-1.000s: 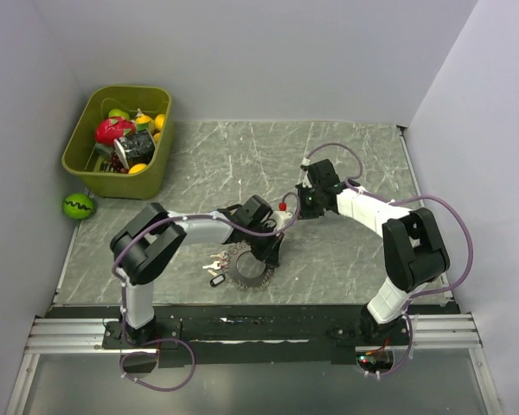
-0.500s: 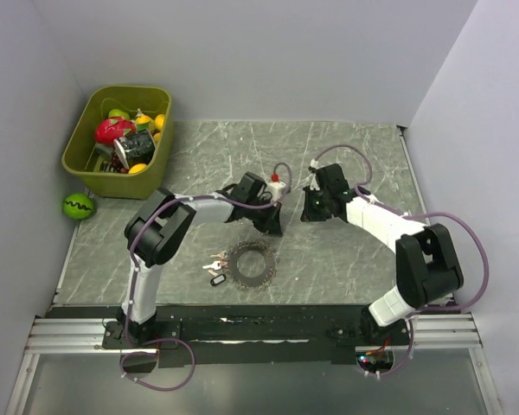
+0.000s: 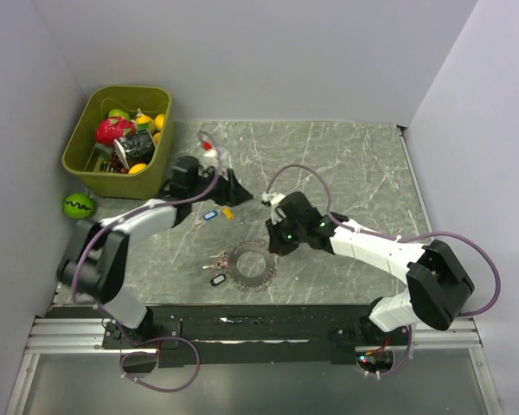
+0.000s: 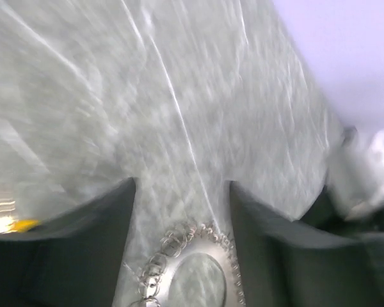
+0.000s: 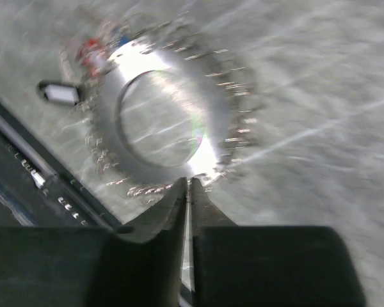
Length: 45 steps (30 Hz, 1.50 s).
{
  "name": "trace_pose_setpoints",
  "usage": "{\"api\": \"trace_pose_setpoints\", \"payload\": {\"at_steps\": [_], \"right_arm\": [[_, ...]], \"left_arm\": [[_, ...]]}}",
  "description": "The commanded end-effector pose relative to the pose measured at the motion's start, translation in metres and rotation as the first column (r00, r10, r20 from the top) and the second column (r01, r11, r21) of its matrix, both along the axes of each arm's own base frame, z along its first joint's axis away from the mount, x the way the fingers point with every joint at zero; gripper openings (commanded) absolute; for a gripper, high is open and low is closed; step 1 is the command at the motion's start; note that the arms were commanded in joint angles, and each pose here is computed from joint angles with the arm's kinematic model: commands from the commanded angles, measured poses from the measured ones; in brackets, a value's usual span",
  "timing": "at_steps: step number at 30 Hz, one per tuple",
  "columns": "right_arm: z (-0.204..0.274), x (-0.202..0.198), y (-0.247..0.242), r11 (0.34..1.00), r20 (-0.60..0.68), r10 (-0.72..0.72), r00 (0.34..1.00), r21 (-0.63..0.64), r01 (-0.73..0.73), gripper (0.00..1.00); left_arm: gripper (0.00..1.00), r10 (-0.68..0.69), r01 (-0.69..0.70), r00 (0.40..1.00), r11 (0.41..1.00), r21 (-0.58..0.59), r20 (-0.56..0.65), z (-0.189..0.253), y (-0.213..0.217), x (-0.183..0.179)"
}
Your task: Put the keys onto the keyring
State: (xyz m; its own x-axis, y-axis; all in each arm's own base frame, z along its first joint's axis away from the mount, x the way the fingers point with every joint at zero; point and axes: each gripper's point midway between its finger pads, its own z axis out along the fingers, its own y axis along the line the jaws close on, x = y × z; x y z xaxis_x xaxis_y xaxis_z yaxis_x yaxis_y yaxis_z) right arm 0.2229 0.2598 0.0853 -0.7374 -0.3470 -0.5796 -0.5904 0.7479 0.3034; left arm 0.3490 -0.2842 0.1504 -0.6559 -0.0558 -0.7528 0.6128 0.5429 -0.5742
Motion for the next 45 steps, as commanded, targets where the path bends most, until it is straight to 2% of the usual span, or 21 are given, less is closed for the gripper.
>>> {"api": "trace_pose_setpoints", "payload": {"at_steps": [1, 3, 4, 5, 7, 12, 14, 21, 22, 23, 24, 29, 37, 42, 43, 45], "right_arm": [[0.003, -0.014, 0.021, 0.991, 0.087, 0.13, 0.988, -0.045, -0.127, 0.29], [-0.005, -0.022, 0.023, 0.987, 0.083, 0.135, 0.987, -0.102, -0.127, 0.36], [-0.006, -0.031, 0.03, 0.981, 0.087, 0.165, 0.982, -0.115, -0.154, 0.38], [-0.011, -0.03, 0.027, 0.979, 0.097, 0.145, 0.985, -0.157, -0.129, 0.4], [-0.016, -0.045, 0.031, 0.974, 0.076, 0.145, 0.986, -0.184, -0.129, 0.43], [-0.03, -0.066, 0.032, 0.961, 0.046, 0.14, 0.989, -0.249, -0.124, 0.44], [-0.038, -0.075, 0.033, 0.952, 0.031, 0.145, 0.989, -0.278, -0.131, 0.43], [-0.058, -0.065, 0.03, 0.912, 0.072, 0.094, 0.993, -0.407, -0.057, 0.41], [-0.065, -0.064, 0.027, 0.896, 0.067, 0.087, 0.994, -0.441, -0.048, 0.38], [-0.068, -0.062, 0.024, 0.886, 0.07, 0.074, 0.995, -0.462, -0.034, 0.3], [-0.064, -0.052, 0.023, 0.877, 0.108, 0.051, 0.993, -0.48, 0.007, 0.18], [-0.067, -0.034, 0.005, 0.84, 0.143, -0.001, 0.99, -0.537, 0.078, 0.12], [-0.049, 0.008, -0.023, 0.836, 0.207, -0.035, 0.978, -0.53, 0.142, 0.1], [-0.036, 0.003, -0.025, 0.869, 0.219, -0.018, 0.976, -0.479, 0.123, 0.11], [-0.034, 0.001, -0.025, 0.876, 0.218, -0.046, 0.975, -0.46, 0.144, 0.11], [-0.029, -0.002, -0.028, 0.894, 0.2, -0.094, 0.975, -0.413, 0.171, 0.17]], "left_arm": [[0.71, 0.223, -0.215, 0.972, 0.971, -0.109, 0.073, 0.051, 0.045, 0.015], [0.87, 0.317, -0.31, 0.947, 0.946, -0.098, 0.061, 0.046, 0.065, 0.019], [0.89, 0.343, -0.335, 0.937, 0.936, -0.104, 0.072, 0.051, 0.072, 0.019], [0.98, 0.374, -0.367, 0.925, 0.925, -0.094, 0.065, 0.048, 0.079, 0.02], [0.99, 0.4, -0.395, 0.915, 0.915, -0.081, 0.057, 0.042, 0.087, 0.02], [1.0, 0.395, -0.393, 0.918, 0.918, -0.058, 0.021, 0.029, 0.088, 0.022], [0.96, 0.384, -0.383, 0.923, 0.922, -0.062, 0.006, 0.024, 0.085, 0.022], [0.97, 0.339, -0.339, 0.941, 0.937, -0.08, -0.024, 0.017, 0.076, 0.02], [0.97, 0.337, -0.338, 0.941, 0.938, -0.08, -0.024, 0.017, 0.076, 0.02], [0.96, 0.337, -0.337, 0.941, 0.938, -0.077, -0.025, 0.016, 0.076, 0.02], [0.96, 0.337, -0.338, 0.941, 0.938, -0.075, -0.022, 0.017, 0.076, 0.02], [0.96, 0.332, -0.333, 0.943, 0.941, -0.056, -0.019, 0.014, 0.078, 0.018], [0.97, 0.271, -0.273, 0.96, 0.962, -0.027, -0.068, -0.01, 0.069, 0.016], [0.99, 0.211, -0.214, 0.968, 0.977, -0.01, -0.135, -0.034, 0.057, 0.02], [0.96, 0.19, -0.192, 0.975, 0.981, -0.006, -0.116, -0.029, 0.049, 0.026], [0.94, 0.176, -0.17, 0.972, 0.984, 0.049, -0.157, -0.047, 0.041, 0.027]]}}
